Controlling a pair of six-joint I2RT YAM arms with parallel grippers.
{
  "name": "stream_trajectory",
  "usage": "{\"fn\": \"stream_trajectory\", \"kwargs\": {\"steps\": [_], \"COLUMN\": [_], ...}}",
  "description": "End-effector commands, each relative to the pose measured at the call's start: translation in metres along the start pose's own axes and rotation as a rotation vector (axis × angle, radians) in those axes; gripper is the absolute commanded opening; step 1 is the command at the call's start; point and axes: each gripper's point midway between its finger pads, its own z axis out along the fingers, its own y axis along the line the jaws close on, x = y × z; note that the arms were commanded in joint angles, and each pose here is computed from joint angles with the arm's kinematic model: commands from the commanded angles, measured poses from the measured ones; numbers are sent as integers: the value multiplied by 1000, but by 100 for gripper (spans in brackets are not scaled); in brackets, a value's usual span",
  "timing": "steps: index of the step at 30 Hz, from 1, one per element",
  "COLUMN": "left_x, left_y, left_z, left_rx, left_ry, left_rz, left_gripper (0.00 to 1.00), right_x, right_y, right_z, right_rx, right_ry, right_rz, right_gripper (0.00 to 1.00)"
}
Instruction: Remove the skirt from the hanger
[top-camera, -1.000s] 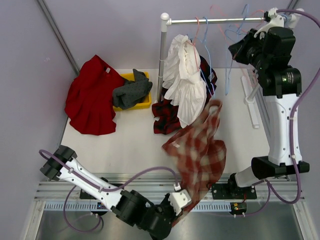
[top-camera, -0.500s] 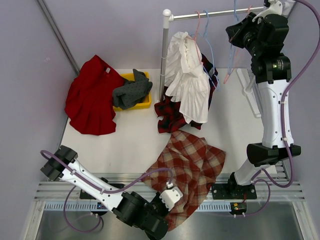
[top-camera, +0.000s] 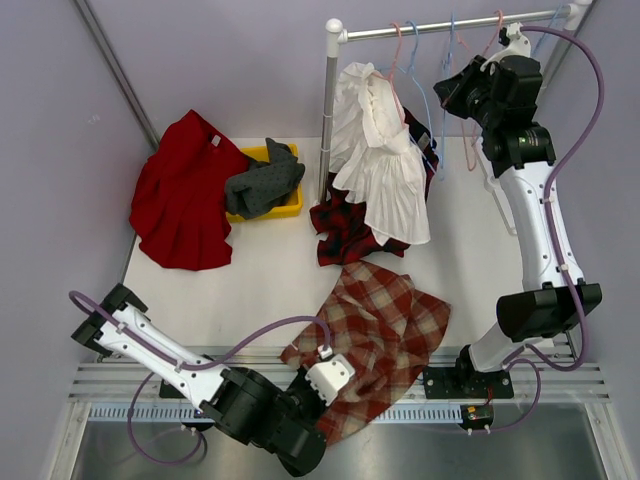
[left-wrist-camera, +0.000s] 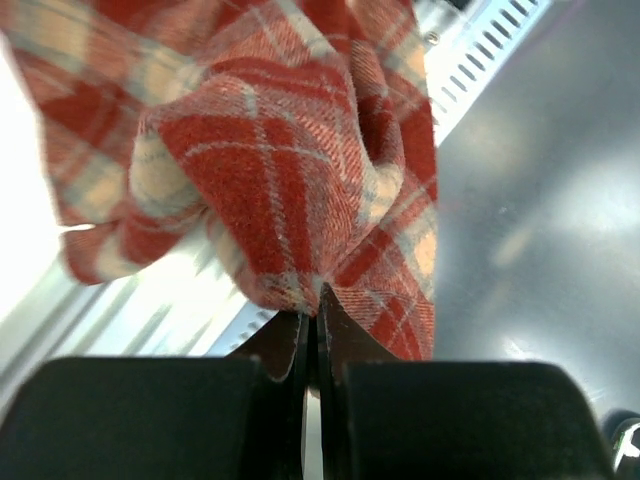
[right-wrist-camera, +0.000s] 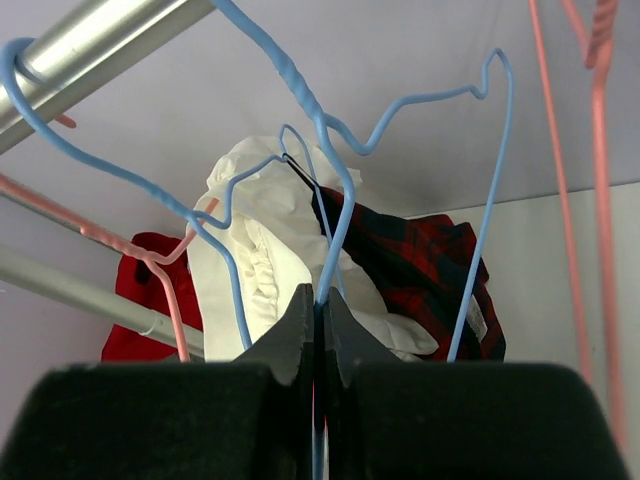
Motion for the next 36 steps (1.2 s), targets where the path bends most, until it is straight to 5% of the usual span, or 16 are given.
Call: {"fn": "stream_trajectory", "kwargs": {"steps": [1, 7, 11, 15, 18, 26, 30, 32, 33, 36], "left_x": [-28, -98, -146, -193, -226, -308, -351, -361, -388, -409], "left_y": [29, 80, 119, 178, 211, 320, 398, 448, 448, 491], "left_z": [-32, -48, -63, -82, -104, -148, -188, -176, -217, -217], "left_rx": [-59, -187, -241, -366, -420, -653, -804, -853, -878, -895], "left_ry": [-69, -161, -227, -280, -342, -519, -613, -581, -707, -818], "left_rz": [32, 103, 175, 137, 108, -56, -168, -232, -240, -316], "left_gripper": [0, 0, 0, 0, 0, 0, 0, 0, 0, 0], "right_x": [-26, -28, -39, -48, -54, -58, -47, -43, -40, -32], "right_y": [12, 8, 12, 12, 4, 6, 6, 6, 5, 5], "right_z": [-23, -56, -86, -116, -144, -211, -224, -230, -230, -230], "right_rx": [-38, 6, 22, 51, 104, 110, 98, 90, 90, 74], "right_ry": [-90, -102, -131, -166, -217, -307, -294, -293, -289, -275], "right_rz": [-5, -14, -41, -86, -99, -105, -101, -102, -100, -95], "right_gripper": [0, 4, 41, 88, 99, 99, 99, 99, 100, 99]}}
